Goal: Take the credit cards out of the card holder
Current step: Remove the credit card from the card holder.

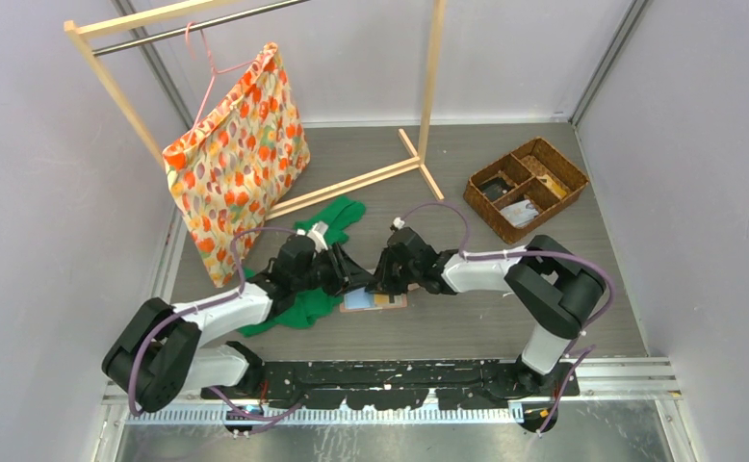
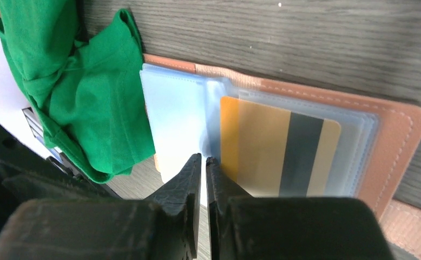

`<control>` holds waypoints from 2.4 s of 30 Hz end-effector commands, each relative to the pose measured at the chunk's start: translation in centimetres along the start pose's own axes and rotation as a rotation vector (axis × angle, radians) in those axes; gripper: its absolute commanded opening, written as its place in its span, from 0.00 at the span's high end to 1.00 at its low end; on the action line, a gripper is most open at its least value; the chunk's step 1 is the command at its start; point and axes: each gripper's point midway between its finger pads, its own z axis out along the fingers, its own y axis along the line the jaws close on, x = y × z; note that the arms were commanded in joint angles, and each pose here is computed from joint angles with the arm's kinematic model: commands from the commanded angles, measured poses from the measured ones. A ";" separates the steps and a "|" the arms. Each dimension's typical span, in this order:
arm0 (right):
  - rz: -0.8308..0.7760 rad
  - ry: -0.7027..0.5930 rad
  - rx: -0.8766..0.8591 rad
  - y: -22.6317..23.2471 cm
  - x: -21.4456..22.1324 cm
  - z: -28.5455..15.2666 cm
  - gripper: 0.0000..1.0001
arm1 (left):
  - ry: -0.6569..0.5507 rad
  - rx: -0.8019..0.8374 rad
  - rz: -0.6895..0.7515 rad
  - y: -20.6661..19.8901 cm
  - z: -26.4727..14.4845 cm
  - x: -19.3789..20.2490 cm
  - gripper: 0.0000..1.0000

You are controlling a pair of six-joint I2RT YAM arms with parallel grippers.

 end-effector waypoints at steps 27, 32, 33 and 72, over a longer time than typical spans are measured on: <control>0.085 -0.152 0.020 -3.5 -4.4 -6.2 0.85 | -0.017 -0.015 -0.024 2.6 4.2 -1.0 0.74; 0.078 -0.136 0.026 -3.7 -4.3 -5.6 0.84 | -0.008 -0.023 -0.023 2.9 4.3 -0.8 0.72; 0.080 -0.133 0.028 -3.8 -4.3 -5.4 0.84 | -0.005 -0.022 -0.023 2.9 4.3 -0.8 0.72; 0.135 -0.059 0.069 -6.5 -2.2 -2.6 0.81 | -0.011 -0.077 -0.049 5.6 3.2 -0.5 0.99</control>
